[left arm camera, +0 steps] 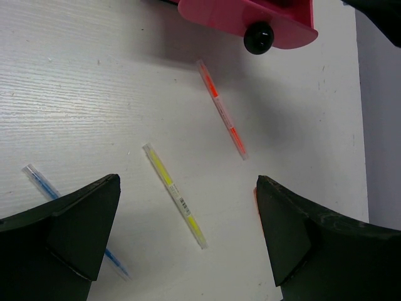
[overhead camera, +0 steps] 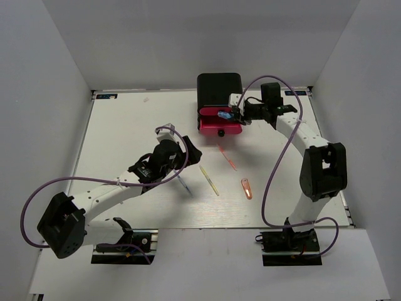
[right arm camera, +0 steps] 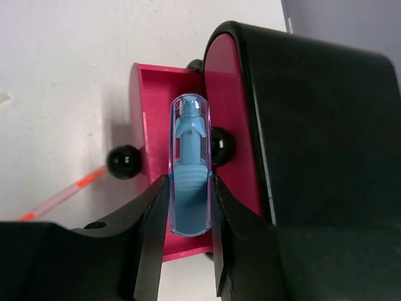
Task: Sort the stationery into containers
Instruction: Place the stationery into the container
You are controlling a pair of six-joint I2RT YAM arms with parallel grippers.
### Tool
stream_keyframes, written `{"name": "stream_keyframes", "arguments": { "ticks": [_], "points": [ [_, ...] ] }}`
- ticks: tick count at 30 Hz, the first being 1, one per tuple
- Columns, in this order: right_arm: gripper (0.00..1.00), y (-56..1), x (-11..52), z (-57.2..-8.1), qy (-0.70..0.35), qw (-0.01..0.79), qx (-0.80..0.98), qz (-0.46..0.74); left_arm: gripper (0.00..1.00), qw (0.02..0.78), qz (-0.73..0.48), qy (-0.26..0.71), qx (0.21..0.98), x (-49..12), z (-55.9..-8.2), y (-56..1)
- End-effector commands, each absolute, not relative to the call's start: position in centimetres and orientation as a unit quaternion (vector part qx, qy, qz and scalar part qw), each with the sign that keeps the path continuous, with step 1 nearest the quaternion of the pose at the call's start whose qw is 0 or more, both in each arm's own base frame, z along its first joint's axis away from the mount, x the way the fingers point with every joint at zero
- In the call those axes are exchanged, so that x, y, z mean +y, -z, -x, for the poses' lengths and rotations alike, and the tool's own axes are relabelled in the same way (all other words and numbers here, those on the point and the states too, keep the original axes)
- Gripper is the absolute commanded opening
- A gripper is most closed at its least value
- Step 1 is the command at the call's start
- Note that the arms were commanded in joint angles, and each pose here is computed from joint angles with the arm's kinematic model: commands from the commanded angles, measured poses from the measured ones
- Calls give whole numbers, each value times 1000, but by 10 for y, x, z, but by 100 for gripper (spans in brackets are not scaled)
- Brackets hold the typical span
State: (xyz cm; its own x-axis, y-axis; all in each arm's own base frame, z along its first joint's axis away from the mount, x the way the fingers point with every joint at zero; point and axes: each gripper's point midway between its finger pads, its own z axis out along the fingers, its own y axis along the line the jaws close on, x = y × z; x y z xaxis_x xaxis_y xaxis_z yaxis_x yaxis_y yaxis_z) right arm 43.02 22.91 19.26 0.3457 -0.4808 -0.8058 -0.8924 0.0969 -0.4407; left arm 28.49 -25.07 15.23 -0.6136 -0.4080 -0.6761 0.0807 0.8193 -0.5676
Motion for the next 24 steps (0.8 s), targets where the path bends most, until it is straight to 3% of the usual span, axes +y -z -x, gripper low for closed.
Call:
{"name": "stream_keyframes", "arguments": {
  "ticks": [1,5,9,15,24],
  "points": [
    [16,-195,230,-437,-172,511,489,686,100,439,94,281,848,-246,-282,-157],
    [27,-183,227,-436,-164,501,489,695,100,441,94,284,846,-245,-282,-161],
    [31,-172,226,-433,-163,493,487,702,100,441,83,283,848,-248,-283,-161],
    [44,-171,224,-439,-155,497,488,701,100,445,78,291,843,-252,-286,-168],
    [48,-189,223,-424,-162,510,474,699,98,462,41,299,834,-261,-290,-184]
  ]
}}
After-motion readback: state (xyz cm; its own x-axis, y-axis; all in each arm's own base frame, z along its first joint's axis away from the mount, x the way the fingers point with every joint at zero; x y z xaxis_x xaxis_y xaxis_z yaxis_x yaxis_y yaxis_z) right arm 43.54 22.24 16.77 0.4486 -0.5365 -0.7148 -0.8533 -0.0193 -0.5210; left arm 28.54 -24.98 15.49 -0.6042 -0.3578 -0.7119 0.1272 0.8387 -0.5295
